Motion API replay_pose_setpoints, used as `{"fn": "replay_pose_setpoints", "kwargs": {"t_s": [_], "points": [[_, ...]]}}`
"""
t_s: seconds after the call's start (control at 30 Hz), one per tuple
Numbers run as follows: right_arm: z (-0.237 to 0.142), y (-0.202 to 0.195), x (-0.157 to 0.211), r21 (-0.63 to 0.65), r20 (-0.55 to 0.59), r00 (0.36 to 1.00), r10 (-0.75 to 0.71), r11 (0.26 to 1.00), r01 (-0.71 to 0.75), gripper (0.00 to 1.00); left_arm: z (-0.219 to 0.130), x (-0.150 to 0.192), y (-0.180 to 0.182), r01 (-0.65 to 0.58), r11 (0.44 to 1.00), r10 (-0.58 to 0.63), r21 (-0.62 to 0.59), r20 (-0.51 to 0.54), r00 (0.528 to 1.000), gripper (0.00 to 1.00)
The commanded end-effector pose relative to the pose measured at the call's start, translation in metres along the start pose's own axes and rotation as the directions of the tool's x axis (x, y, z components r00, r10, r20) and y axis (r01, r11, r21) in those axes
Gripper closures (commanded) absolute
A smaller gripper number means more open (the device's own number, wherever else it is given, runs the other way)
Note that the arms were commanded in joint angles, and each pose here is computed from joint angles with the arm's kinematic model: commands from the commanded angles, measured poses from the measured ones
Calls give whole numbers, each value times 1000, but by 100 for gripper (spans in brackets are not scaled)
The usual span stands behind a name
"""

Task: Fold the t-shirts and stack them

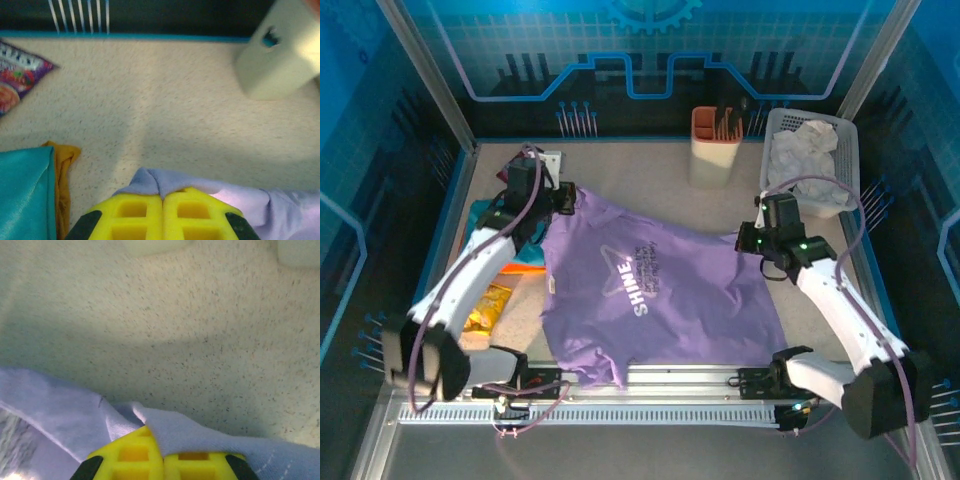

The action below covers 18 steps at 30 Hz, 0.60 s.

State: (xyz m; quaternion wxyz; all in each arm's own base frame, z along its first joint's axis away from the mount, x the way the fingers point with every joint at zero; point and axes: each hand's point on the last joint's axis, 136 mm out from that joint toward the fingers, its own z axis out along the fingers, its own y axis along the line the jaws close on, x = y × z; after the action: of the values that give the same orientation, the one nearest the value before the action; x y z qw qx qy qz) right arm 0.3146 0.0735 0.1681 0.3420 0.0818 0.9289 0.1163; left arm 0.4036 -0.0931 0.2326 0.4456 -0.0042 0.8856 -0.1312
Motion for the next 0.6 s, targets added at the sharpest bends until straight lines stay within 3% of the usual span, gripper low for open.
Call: {"fn": "replay_pose_setpoints", "kwargs": {"t_s": [0.0, 0.23, 0.57], "points": [[22, 12, -43, -72, 122, 989, 84, 995, -76, 100, 30, -27, -4, 86, 994, -88, 65, 43, 995, 100], [73, 1, -51, -84, 19, 995, 99, 992, -97, 100, 64, -26, -4, 170, 980, -174, 100, 29, 984, 100], [74, -11, -41, -140, -52, 990, 130, 981, -136, 98, 36, 1, 13, 216, 974, -217, 67, -1, 976, 100]]}}
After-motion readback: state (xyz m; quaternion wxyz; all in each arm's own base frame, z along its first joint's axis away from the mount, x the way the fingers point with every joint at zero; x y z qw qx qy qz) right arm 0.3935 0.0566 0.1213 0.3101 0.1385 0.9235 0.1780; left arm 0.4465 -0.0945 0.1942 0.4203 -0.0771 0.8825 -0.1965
